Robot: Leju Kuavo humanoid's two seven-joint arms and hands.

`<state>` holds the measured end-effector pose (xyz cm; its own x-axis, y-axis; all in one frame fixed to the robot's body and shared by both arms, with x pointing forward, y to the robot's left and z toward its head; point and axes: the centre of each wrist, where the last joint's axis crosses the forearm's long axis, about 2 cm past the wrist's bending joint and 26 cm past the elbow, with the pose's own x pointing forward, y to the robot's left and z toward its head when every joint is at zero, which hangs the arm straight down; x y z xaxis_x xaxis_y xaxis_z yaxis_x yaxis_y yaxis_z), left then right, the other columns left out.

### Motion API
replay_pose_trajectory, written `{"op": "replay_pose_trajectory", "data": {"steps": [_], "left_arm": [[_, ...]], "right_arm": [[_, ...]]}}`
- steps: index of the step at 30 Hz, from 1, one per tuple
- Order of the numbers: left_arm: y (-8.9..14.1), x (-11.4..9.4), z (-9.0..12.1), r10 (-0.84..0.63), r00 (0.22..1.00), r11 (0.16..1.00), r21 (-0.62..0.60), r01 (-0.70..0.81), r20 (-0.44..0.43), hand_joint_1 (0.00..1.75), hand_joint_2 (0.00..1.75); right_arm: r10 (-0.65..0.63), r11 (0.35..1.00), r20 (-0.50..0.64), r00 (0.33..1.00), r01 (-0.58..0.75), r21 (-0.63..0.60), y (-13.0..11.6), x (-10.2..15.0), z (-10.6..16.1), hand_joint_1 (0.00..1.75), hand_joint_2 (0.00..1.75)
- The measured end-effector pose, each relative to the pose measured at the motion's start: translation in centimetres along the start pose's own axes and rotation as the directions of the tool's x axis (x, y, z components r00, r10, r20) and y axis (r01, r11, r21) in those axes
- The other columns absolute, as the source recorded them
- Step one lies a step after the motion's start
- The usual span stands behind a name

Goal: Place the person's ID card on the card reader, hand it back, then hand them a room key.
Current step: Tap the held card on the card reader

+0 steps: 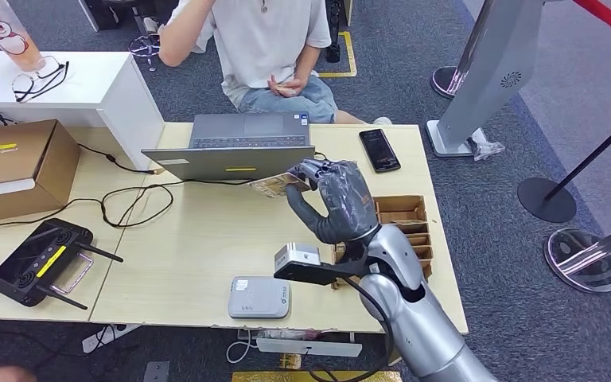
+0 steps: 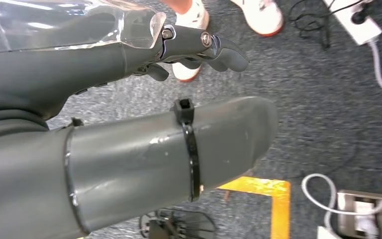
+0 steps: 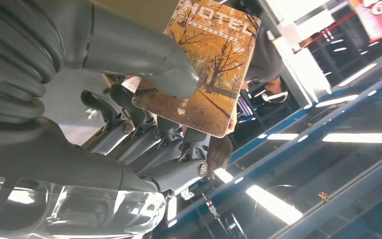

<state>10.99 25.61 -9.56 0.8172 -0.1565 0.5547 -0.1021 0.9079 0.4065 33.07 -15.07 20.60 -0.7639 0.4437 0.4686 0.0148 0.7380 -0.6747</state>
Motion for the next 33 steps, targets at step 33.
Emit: {"op": "replay_pose_trajectory", "data": {"steps": [33], "left_arm": [[0.1, 4.4, -1.5, -0.313, 0.944, 0.950, 0.045, 0.310, 0.105, 0.00, 0.00]], "right_arm": [[-0.174, 0.983, -0.095, 0.980, 0.167, -0.081, -0.6, -1.7, 3.3, 1.75, 1.75]]}}
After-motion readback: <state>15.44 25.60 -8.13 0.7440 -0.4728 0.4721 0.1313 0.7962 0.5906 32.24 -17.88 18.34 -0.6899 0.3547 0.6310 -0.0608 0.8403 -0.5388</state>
